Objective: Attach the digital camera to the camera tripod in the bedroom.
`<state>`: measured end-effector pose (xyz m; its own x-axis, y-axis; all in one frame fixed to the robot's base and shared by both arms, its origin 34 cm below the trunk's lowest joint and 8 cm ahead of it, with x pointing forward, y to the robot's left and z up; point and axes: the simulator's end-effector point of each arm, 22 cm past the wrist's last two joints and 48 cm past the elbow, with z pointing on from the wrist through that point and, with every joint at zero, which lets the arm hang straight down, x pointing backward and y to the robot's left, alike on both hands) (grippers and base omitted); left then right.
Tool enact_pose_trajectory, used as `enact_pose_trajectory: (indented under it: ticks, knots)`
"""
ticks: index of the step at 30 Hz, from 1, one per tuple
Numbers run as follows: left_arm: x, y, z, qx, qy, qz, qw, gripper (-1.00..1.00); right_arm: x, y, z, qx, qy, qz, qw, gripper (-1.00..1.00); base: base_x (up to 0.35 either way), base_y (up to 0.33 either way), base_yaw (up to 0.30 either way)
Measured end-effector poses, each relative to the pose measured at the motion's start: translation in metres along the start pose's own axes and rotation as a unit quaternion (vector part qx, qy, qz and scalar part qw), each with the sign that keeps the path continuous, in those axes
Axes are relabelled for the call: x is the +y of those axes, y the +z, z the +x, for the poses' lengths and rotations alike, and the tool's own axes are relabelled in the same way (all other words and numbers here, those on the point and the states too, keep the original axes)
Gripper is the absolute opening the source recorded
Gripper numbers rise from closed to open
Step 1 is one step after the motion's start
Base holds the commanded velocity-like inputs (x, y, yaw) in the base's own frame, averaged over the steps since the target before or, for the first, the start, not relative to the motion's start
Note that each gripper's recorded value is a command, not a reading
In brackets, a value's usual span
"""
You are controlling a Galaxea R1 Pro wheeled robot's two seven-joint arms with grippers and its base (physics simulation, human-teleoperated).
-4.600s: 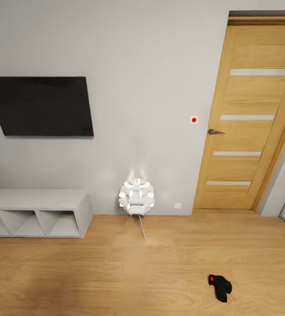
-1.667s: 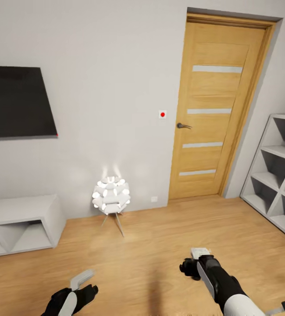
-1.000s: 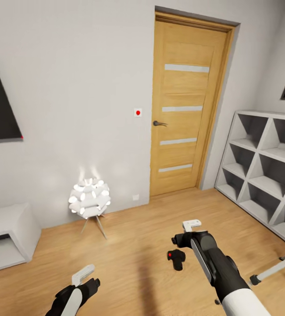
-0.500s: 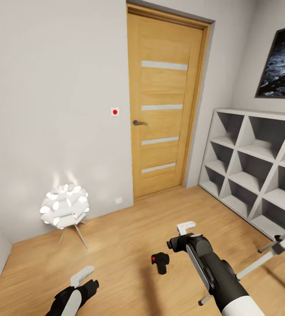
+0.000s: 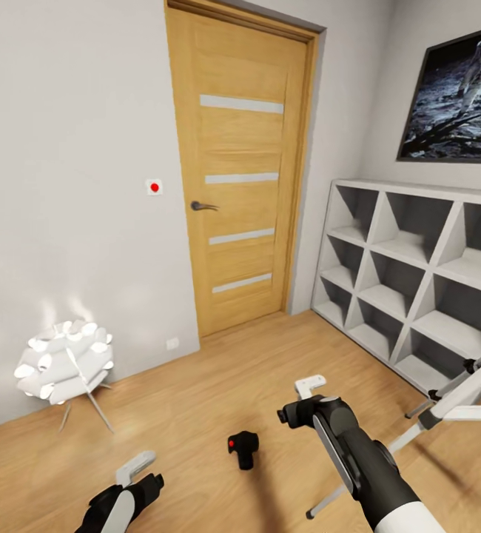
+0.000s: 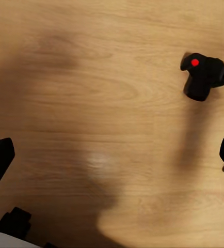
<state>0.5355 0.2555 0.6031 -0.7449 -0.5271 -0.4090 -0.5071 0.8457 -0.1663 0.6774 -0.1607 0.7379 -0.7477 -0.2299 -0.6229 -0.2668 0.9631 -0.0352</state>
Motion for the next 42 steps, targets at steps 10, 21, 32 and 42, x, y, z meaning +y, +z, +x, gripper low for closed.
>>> enact_pose_trajectory:
  ticks: [10, 21, 32, 42]
  knots:
    - [0.017, 0.006, 0.006, 0.007, 0.000, -0.015, 0.9999, 1.00, 0.011, 0.004, 0.007, 0.006, -0.005, -0.026, 0.9996, 1.00, 0.010, -0.020, -0.086]
    - [0.036, 0.012, 0.004, -0.006, -0.006, -0.032, 0.9995, 1.00, 0.024, 0.005, 0.013, 0.010, -0.029, -0.032, 0.9990, 1.00, 0.153, -0.002, -0.025]
    - [0.034, 0.013, 0.005, 0.000, -0.035, -0.028, 0.9990, 1.00, 0.030, 0.006, 0.017, 0.013, -0.037, -0.035, 0.9986, 1.00, 0.106, 0.000, -0.005]
    - [0.015, 0.013, 0.008, 0.016, -0.105, -0.015, 0.9942, 1.00, 0.030, 0.009, 0.018, 0.012, -0.037, -0.035, 0.9986, 1.00, 0.009, 0.000, 0.000]
